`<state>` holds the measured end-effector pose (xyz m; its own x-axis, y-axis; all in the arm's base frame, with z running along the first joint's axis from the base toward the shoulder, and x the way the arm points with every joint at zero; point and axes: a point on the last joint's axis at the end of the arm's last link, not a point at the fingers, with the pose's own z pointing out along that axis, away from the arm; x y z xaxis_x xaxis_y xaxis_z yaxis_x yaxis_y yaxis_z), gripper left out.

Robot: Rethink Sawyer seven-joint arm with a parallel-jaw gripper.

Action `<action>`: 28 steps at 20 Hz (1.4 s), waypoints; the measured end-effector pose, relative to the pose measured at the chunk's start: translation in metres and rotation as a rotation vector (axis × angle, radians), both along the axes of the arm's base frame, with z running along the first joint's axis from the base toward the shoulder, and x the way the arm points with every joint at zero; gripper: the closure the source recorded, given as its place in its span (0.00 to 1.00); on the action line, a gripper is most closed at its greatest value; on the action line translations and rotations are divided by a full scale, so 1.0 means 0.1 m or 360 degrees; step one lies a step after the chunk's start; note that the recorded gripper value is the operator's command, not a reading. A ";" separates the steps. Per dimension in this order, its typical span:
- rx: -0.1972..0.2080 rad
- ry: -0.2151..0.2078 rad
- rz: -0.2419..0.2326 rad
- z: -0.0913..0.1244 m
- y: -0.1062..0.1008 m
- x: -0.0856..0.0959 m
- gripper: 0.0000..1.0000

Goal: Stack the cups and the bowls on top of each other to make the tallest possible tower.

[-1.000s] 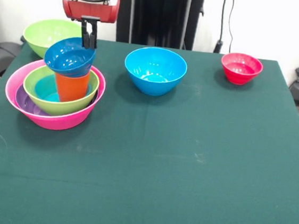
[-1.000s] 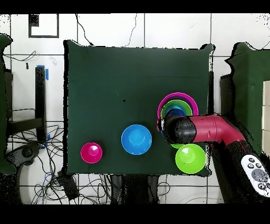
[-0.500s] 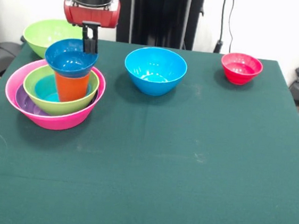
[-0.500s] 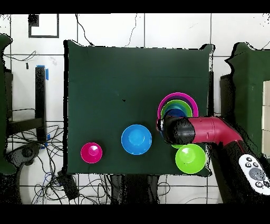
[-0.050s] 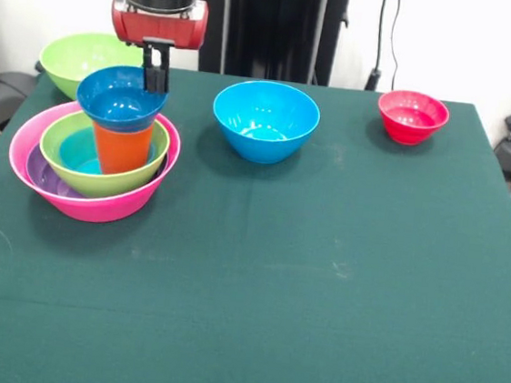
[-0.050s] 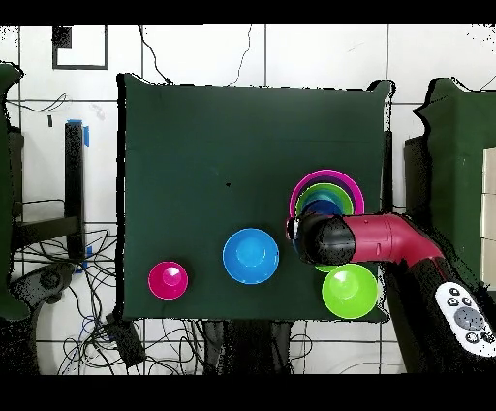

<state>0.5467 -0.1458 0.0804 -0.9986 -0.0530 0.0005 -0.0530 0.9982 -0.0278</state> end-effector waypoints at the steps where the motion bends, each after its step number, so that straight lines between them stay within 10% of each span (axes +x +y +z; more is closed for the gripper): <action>1: -0.0002 0.0001 0.0000 0.00 0.00 0.00 1.00; 28: 0.0009 -0.0027 0.0021 -0.22 0.15 -0.06 1.00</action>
<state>0.5406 -0.1312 0.0588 -0.9977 -0.0659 -0.0166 -0.0655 0.9976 -0.0234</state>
